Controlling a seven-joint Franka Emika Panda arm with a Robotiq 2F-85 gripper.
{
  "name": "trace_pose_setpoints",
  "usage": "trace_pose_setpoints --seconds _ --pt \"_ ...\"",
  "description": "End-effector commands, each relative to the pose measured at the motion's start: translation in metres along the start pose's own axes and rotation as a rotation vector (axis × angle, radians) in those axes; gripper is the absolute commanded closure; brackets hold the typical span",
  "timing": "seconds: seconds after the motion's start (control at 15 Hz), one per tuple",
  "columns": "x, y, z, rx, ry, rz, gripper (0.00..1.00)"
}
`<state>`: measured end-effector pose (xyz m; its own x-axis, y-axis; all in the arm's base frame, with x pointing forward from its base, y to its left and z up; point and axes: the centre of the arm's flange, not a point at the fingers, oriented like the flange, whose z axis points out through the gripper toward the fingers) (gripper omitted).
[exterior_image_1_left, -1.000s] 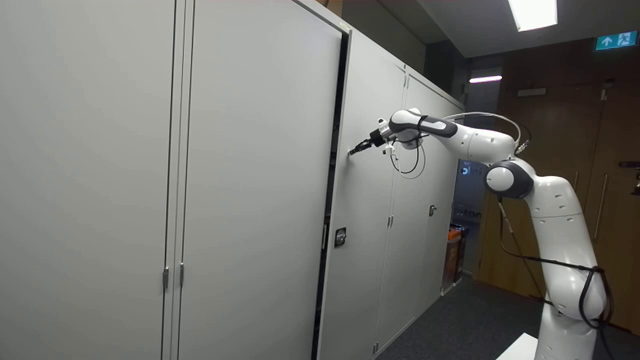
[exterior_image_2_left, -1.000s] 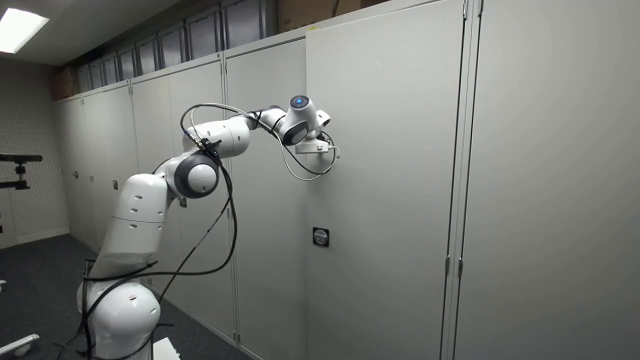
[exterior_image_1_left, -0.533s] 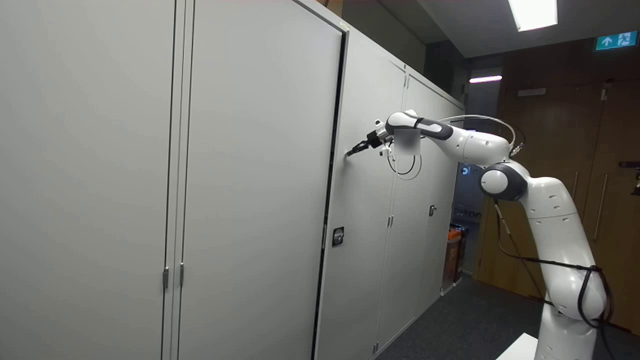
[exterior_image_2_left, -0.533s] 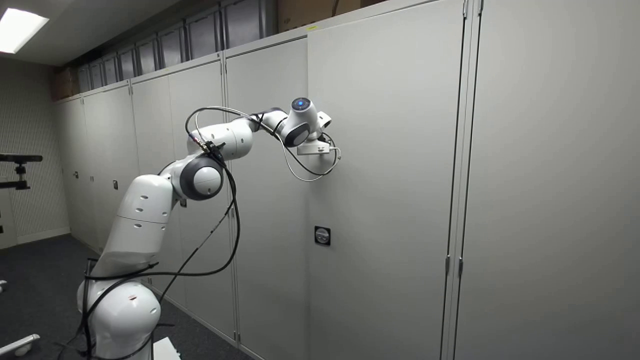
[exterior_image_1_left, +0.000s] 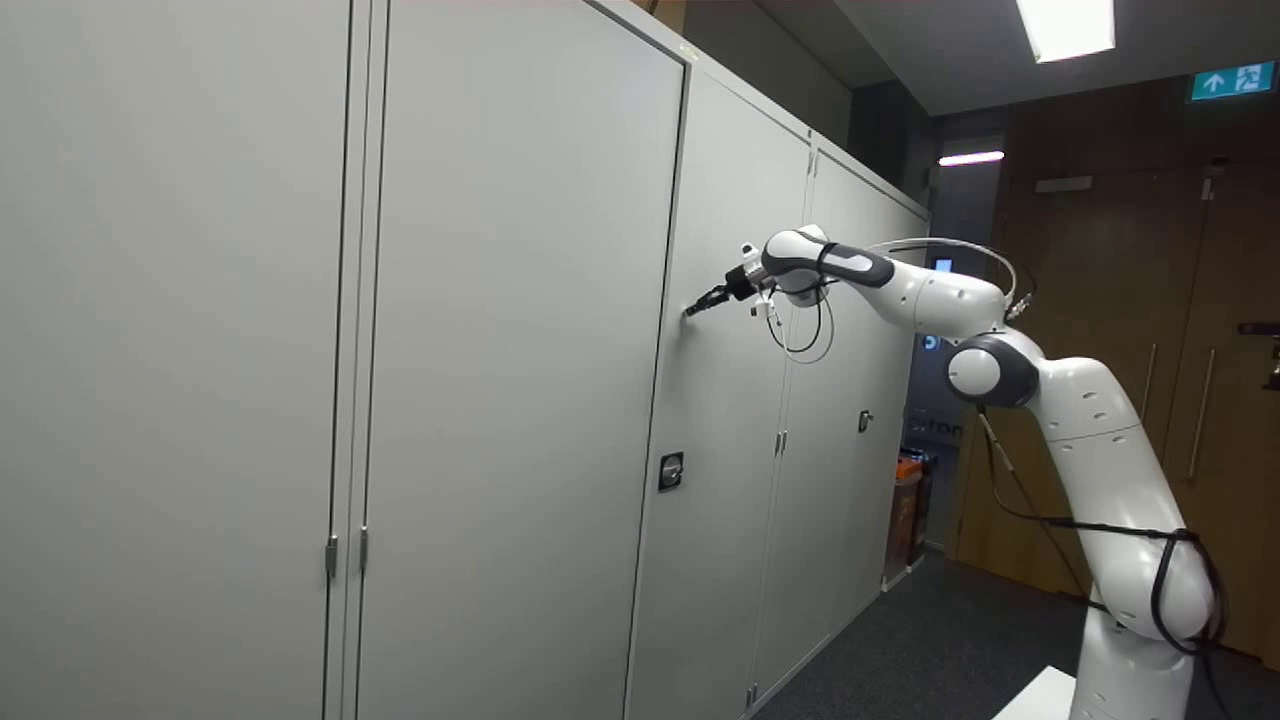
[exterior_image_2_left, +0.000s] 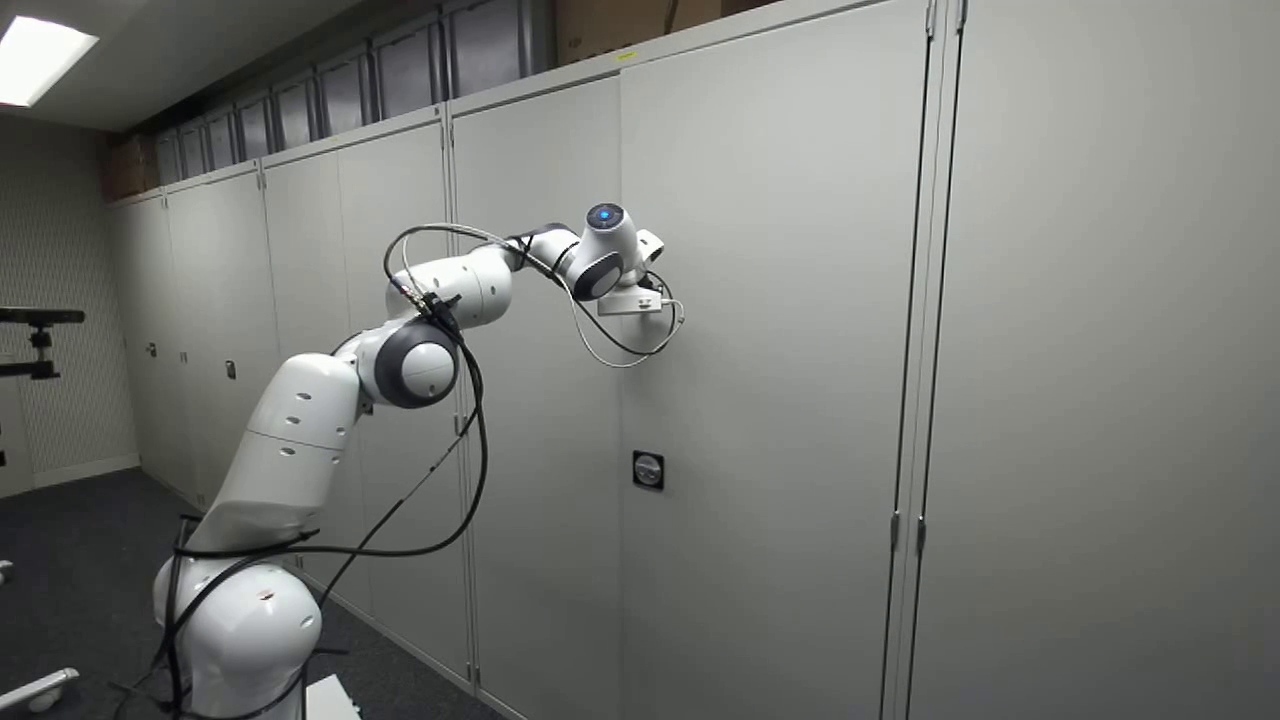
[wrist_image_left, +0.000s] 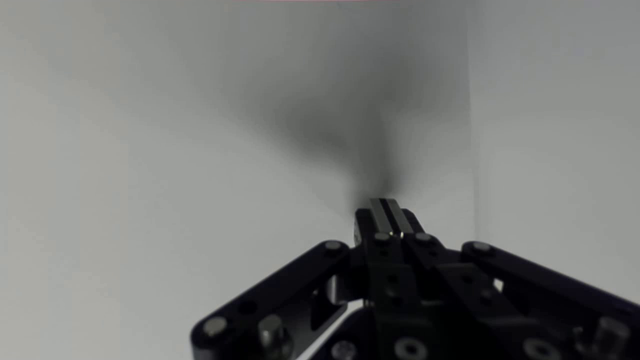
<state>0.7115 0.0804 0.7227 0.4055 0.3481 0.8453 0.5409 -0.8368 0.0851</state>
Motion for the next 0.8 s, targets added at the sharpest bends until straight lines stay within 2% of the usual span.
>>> trace_pose_setpoints --seconds 0.0,0.73 --pt "0.015 0.006 0.013 -0.028 0.039 -0.044 1.0" --pt "0.018 0.009 0.026 -0.023 0.028 -0.056 1.0"
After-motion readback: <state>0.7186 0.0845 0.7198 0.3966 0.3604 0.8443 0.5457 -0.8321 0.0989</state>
